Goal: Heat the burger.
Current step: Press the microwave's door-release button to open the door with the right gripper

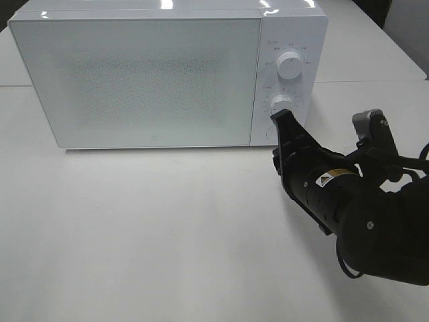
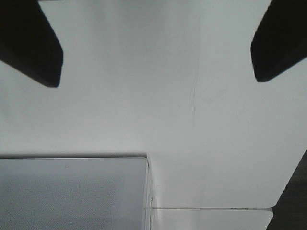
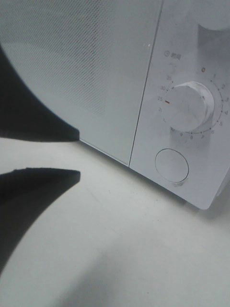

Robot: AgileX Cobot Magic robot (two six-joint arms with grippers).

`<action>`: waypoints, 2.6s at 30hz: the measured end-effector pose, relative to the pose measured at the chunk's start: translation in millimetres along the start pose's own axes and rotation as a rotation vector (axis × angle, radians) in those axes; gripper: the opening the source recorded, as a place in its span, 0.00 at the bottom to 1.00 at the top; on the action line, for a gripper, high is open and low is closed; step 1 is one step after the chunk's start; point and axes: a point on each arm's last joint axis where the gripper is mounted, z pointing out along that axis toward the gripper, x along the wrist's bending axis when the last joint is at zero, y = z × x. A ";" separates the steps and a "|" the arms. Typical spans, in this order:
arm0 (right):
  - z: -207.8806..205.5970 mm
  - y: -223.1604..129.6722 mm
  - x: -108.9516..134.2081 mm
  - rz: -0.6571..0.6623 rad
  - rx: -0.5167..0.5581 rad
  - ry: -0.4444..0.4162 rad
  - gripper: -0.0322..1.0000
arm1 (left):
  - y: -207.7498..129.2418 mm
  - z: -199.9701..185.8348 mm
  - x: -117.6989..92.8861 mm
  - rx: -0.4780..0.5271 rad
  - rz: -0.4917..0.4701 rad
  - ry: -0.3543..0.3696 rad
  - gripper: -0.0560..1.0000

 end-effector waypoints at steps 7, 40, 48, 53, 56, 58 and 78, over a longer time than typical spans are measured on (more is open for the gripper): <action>0.0 -0.1 -0.1 0.202 0.001 -0.002 0.07 | 0.0 0.0 0.0 0.000 0.000 0.000 0.99; 72.6 9.5 11.7 0.354 -0.089 -0.010 0.04 | 0.0 0.0 0.0 0.000 0.000 0.000 0.99; 89.7 11.2 8.5 0.389 -0.105 -0.029 0.04 | 0.0 0.0 0.0 0.000 0.000 0.000 0.99; 96.3 11.5 9.1 0.395 -0.113 -0.027 0.04 | 0.0 0.0 0.0 0.000 0.000 0.000 0.99; 99.8 9.6 8.6 0.394 -0.110 -0.030 0.04 | 0.0 0.0 0.0 0.000 0.000 0.000 0.99; 101.1 8.8 8.3 0.396 -0.109 -0.033 0.04 | 0.0 0.0 0.0 0.000 0.000 0.000 0.99; 115.0 11.6 3.5 0.406 -0.138 -0.040 0.04 | 0.0 0.0 0.0 0.000 0.000 0.000 0.99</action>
